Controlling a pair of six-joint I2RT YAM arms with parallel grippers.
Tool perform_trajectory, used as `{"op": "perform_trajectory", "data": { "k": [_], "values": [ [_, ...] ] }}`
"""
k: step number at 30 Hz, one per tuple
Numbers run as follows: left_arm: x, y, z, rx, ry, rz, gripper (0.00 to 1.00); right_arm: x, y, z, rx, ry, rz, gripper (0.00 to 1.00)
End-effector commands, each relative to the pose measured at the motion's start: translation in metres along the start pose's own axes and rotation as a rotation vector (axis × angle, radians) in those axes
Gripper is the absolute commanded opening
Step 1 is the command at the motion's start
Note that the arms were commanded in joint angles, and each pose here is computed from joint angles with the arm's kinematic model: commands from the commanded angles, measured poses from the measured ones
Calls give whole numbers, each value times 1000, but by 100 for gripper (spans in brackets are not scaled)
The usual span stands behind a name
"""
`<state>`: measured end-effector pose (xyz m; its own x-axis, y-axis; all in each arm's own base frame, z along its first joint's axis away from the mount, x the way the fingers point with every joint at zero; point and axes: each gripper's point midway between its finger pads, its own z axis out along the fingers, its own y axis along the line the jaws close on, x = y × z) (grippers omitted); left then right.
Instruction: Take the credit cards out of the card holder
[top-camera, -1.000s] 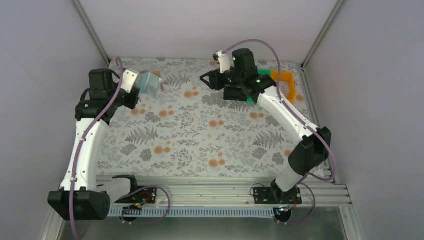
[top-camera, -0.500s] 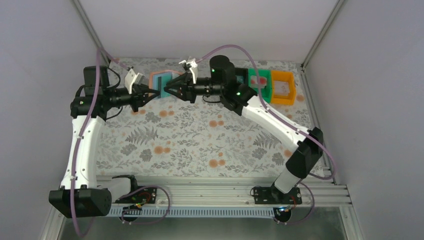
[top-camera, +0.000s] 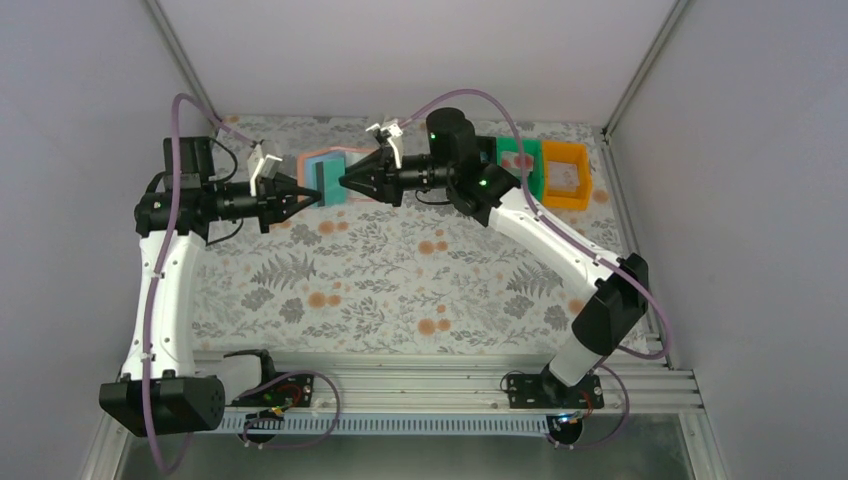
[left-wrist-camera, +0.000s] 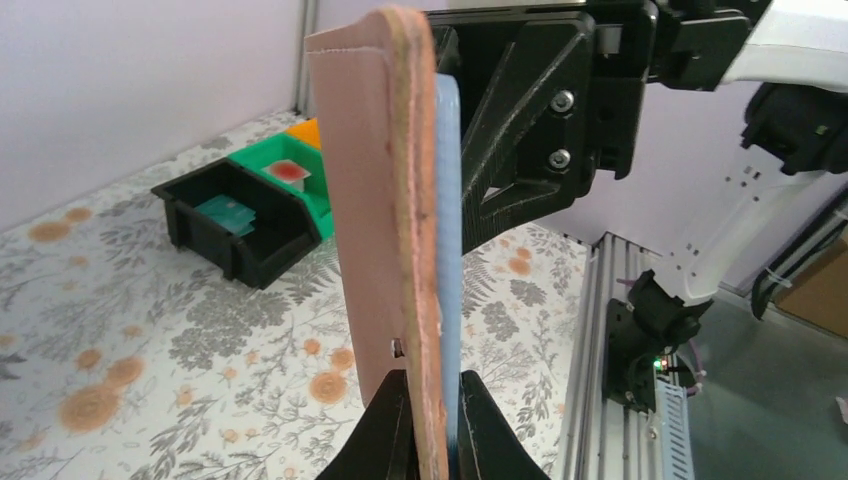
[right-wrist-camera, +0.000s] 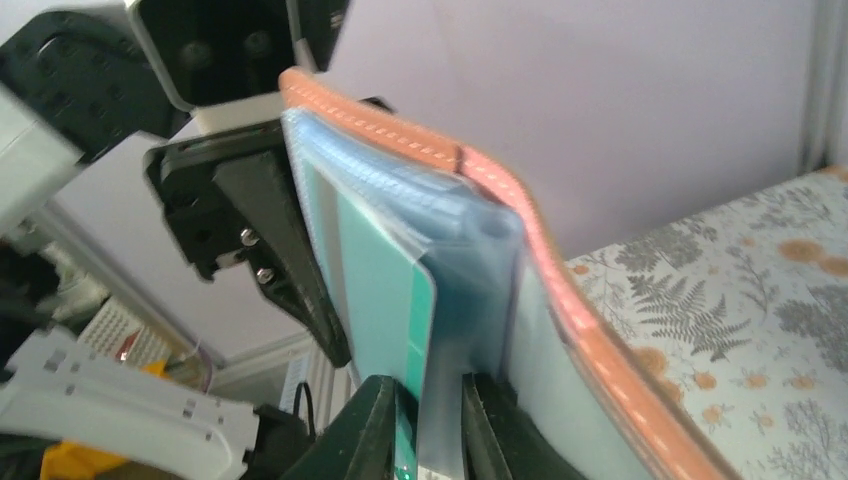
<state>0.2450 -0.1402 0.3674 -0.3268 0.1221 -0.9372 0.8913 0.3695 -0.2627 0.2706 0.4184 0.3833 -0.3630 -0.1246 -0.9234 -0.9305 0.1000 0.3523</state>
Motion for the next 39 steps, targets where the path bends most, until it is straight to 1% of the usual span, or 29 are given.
{"op": "perform_trajectory", "data": {
  "k": [1,3,4,6,7,8,9,10,11,13,16,21,24,28,34,39],
  "values": [
    [-19,-34,-6,117,-70,101,3,2,39,-9,-208,21,-67,15],
    [-19,-34,-6,121,-72,99,2,2,54,-12,-272,24,-98,6],
    [-19,-35,-6,124,-73,98,2,1,58,-14,-282,25,-106,4],
    [-19,-35,-6,124,-74,102,3,0,63,-19,-287,21,-129,4],
    [-19,-35,-6,122,-72,102,7,0,63,-21,-276,20,-133,4],
    [-18,-34,-6,118,-71,102,16,-1,62,-22,-263,21,-139,4],
    [-19,-34,-7,115,-71,104,29,0,60,-23,-249,31,-135,4],
    [-19,-35,-7,114,-71,104,35,0,59,-24,-236,36,-136,4],
    [-19,-35,-7,114,-71,107,37,1,58,-25,-229,41,-137,4],
    [-19,-36,-8,115,-75,110,38,2,57,-26,-224,50,-137,4],
    [-20,-37,-9,117,-77,112,37,2,57,-27,-213,62,-140,4],
    [-20,-40,-10,131,-88,114,17,-3,53,-35,-175,59,-151,4],
    [-19,-42,-10,153,-99,108,14,-8,49,-44,-143,51,-151,4],
    [-20,-44,-10,159,-102,109,3,-15,47,-52,-127,39,-154,4],
    [-21,-45,-13,150,-108,114,3,-10,38,-55,-109,60,-139,4],
    [-22,-40,-17,135,-120,102,2,-6,30,-68,-91,80,-132,4]
  ]
}}
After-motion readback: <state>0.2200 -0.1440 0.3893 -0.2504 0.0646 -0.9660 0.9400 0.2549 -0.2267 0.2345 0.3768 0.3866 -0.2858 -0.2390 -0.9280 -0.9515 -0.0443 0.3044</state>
